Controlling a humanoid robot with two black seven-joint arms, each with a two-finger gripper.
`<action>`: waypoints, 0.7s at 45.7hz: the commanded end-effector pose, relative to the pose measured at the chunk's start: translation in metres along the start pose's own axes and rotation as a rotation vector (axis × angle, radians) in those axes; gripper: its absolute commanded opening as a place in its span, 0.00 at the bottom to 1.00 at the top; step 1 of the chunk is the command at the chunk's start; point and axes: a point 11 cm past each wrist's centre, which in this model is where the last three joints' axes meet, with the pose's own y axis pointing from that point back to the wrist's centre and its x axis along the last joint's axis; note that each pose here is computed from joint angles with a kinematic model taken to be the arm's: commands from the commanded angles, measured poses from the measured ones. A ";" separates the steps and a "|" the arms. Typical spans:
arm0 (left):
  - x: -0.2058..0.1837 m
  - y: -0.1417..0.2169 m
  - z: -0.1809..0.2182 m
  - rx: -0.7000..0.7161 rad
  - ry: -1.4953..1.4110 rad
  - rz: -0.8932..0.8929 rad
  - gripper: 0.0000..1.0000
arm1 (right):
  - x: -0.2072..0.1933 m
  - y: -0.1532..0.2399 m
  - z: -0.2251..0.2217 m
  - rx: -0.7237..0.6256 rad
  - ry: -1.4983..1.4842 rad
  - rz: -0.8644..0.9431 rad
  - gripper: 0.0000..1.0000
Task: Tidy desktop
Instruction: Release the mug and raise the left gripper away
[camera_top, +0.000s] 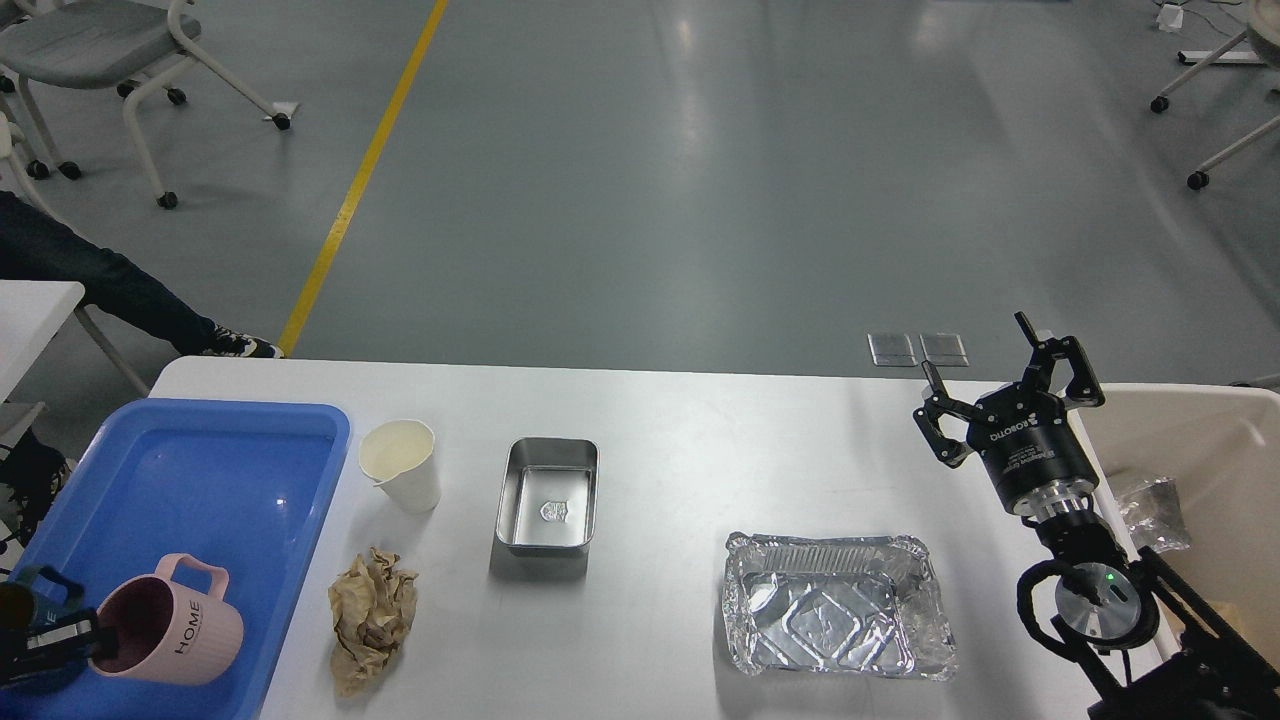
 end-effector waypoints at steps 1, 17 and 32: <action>-0.001 -0.006 -0.005 0.013 0.005 -0.003 0.02 | 0.000 0.000 0.000 0.001 -0.001 -0.001 1.00; 0.000 -0.011 -0.014 0.047 0.014 0.006 0.12 | -0.001 -0.001 0.000 0.000 -0.001 -0.002 1.00; -0.003 -0.019 -0.008 0.055 0.025 -0.007 0.40 | -0.002 -0.001 0.002 0.000 -0.007 -0.003 1.00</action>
